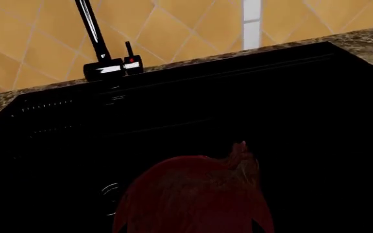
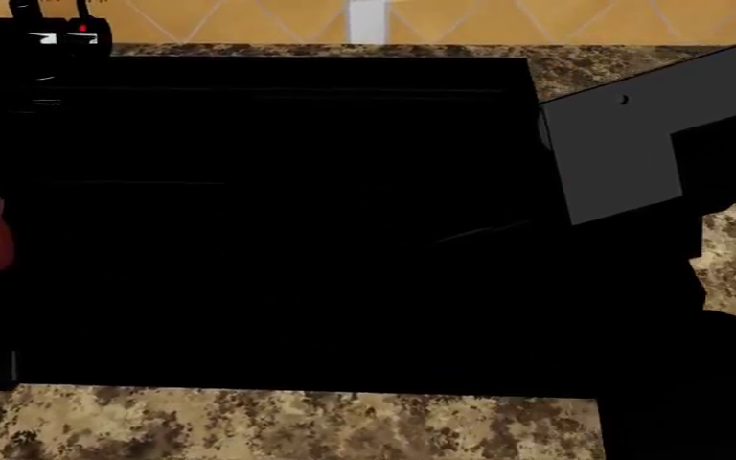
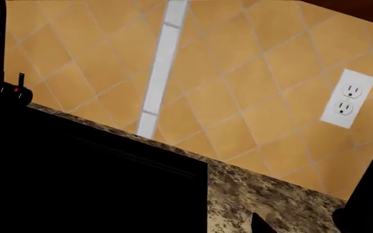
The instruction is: Place the avocado, onion, tomato and bell pepper on the cutting board.
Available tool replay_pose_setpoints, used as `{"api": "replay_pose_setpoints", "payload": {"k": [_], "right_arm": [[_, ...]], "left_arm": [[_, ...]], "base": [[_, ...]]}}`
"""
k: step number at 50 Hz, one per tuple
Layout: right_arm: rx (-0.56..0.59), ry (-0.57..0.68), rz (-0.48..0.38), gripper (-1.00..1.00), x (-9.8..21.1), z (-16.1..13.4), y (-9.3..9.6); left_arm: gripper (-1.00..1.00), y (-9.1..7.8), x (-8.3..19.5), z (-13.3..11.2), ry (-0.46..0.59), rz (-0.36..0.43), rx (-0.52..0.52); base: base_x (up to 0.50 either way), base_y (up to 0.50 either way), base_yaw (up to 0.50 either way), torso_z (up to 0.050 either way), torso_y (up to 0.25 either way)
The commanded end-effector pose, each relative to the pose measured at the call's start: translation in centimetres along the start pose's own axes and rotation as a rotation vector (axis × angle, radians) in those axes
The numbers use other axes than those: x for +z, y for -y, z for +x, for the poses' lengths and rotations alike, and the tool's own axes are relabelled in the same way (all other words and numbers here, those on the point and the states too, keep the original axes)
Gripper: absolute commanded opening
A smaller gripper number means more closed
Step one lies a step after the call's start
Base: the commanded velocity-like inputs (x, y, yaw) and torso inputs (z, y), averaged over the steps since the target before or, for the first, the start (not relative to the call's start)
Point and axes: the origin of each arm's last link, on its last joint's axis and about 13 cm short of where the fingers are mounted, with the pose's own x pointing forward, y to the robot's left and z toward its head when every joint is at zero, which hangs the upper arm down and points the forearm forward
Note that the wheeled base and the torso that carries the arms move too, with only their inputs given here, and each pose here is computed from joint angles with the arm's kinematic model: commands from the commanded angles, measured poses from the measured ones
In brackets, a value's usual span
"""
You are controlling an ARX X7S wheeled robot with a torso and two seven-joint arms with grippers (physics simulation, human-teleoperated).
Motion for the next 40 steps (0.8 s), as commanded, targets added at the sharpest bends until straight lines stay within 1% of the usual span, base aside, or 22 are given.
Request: {"api": "replay_pose_setpoints", "payload": {"k": [1,29,30,31,32,40], "right_arm": [[0.012,0.004,0.027,1.00,-0.10,-0.09,-0.04],[0.020,0.007,0.009,1.00,0.18,-0.06,-0.10],[0.020,0.008,0.010,1.00,0.17,-0.09,-0.10],[0.018,0.003,-0.007,1.00,0.14,-0.10,-0.12],[0.019,0.006,0.005,1.00,0.13,-0.11,-0.11],[0.032,-0.008,-0.002,1.00,0.27,-0.35,-0.14]], "left_arm": [[-1.00,0.12,0.25,0.12,0.023,-0.032,-0.026],[-1.00,0.17,0.39,0.12,0.034,-0.030,-0.034],[-1.00,0.17,0.40,0.11,0.034,-0.030,-0.034],[-1.00,0.16,0.39,0.11,0.034,-0.030,-0.033],[-1.00,0.17,0.38,0.10,0.034,-0.030,-0.034],[-1.00,0.20,0.19,0.20,0.034,-0.036,-0.034]], "base": [[0.00,-0.50,0.00,0.000,0.000],[0.00,-0.50,0.00,0.000,0.000],[0.00,-0.27,0.00,0.000,0.000],[0.00,0.00,0.00,0.000,0.000],[0.00,0.00,0.00,0.000,0.000],[0.00,0.00,0.00,0.000,0.000]]}}
